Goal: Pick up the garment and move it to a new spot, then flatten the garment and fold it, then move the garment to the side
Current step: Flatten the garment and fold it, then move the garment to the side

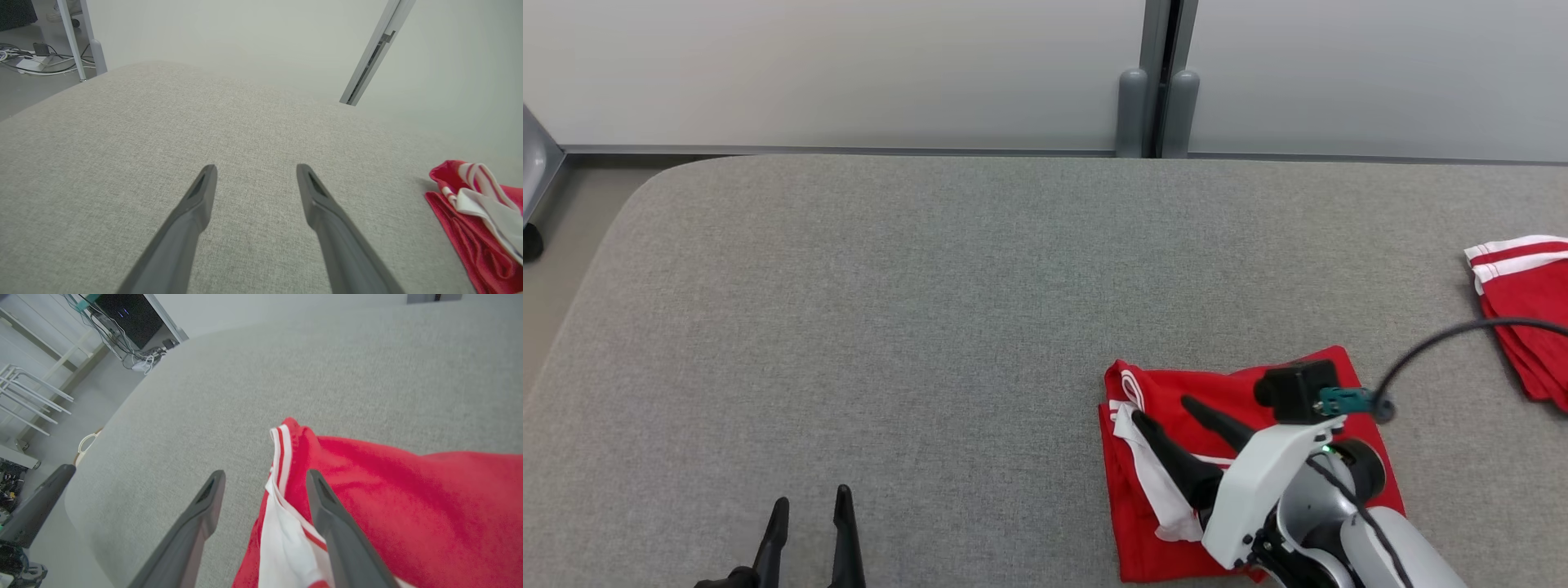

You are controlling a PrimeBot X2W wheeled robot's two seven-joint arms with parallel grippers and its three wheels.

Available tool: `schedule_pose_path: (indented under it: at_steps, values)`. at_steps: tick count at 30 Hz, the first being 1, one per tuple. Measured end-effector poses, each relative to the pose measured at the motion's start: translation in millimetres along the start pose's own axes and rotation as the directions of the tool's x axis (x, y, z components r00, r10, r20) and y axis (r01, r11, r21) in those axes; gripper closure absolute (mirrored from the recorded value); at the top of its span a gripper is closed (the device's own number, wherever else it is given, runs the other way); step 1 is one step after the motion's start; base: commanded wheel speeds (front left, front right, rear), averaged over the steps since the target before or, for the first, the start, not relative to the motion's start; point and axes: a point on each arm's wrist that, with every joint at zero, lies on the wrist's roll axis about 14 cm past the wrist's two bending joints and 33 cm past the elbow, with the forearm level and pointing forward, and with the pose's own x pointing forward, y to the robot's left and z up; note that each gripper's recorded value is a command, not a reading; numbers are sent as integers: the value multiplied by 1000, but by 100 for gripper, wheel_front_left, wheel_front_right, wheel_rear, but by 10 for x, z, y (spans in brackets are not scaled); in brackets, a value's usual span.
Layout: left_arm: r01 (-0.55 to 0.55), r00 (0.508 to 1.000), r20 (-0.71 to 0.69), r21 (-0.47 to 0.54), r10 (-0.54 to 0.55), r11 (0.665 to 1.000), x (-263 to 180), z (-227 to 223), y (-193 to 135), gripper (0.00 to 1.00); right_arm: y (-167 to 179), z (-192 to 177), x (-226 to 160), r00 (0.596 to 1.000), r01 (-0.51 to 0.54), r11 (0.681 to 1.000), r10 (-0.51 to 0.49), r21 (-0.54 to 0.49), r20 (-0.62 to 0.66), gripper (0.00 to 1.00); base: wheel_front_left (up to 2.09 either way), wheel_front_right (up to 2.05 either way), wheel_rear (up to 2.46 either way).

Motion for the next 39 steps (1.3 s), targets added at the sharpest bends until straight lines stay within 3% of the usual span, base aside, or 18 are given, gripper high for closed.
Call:
schedule_pose_path:
  at_steps: [3, 5, 7, 9, 10, 12, 14, 15, 18, 19, 23, 25, 33, 37, 39]
  values:
    - [-2, 1000, 19, -1, 2, 1000, 7, 55, 13, 0, 146, 451, -150, 976, -42, 999, 40, 3, 216, 0, 0, 0, 0]
    - [-10, 999, 32, 2, 10, 1000, 15, 98, 40, 0, 205, 732, -357, 931, -58, 998, 59, -13, 360, 0, 0, 0, 0]
    - [-11, 999, 35, 11, 11, 1000, 15, 107, 56, 0, -27, 871, -612, 904, 47, 992, 6, -113, 428, 0, 0, 0, 0]
    - [8, 999, 44, 21, -9, 1000, 28, 134, 16, 0, -398, 942, -917, 864, 202, 967, -100, -158, 493, 0, 0, 0, 0]
    - [16, 999, 52, 23, -17, 1000, 37, 158, -4, 0, -559, 941, -1063, 843, 269, 949, -150, -164, 517, 0, 0, 0, 0]
    - [31, 997, 70, 39, -34, 999, 46, 212, -27, 0, -893, 919, -1382, 795, 426, 877, -246, -221, 555, 0, 0, 0, 0]
    - [38, 995, 94, 43, -42, 998, 44, 284, -42, 0, -1140, 874, -1670, 731, 528, 827, -328, -191, 598, 0, 0, 0, 0]
    - [46, 992, 118, 55, -52, 997, 35, 351, -59, 0, -1320, 715, -1909, 682, 604, 779, -395, -170, 616, 0, 0, 0, 0]
    - [68, 985, 151, 102, -83, 992, 5, 444, -101, 0, -1507, 493, -2175, 624, 683, 716, -471, -143, 623, 0, 0, 0, 0]
    - [71, 984, 157, 109, -88, 992, -6, 460, -106, 0, -1533, 398, -2197, 622, 694, 707, -490, -139, 610, 0, 0, 0, 0]
    - [67, 983, 162, 133, -89, 989, -37, 471, -69, 0, -1643, 137, -2242, 620, 719, 685, -552, -121, 558, 0, 0, 0, 0]
    - [64, 982, 169, 136, -87, 989, -49, 491, -63, 0, -1624, 158, -2228, 607, 720, 687, -555, -99, 569, 0, 0, 0, 0]
    - [61, 980, 179, 143, -87, 988, -83, 518, -35, 0, -1531, 174, -2120, 621, 705, 700, -533, -113, 575, 0, 0, 0, 0]
    - [65, 980, 179, 145, -90, 987, -95, 518, -39, 0, -1453, 201, -2014, 640, 678, 726, -506, -116, 579, 0, 0, 0, 0]
    - [62, 980, 179, 145, -88, 988, -94, 521, -30, 0, -1397, 291, -1911, 649, 646, 757, -475, -100, 594, 0, 0, 0, 0]
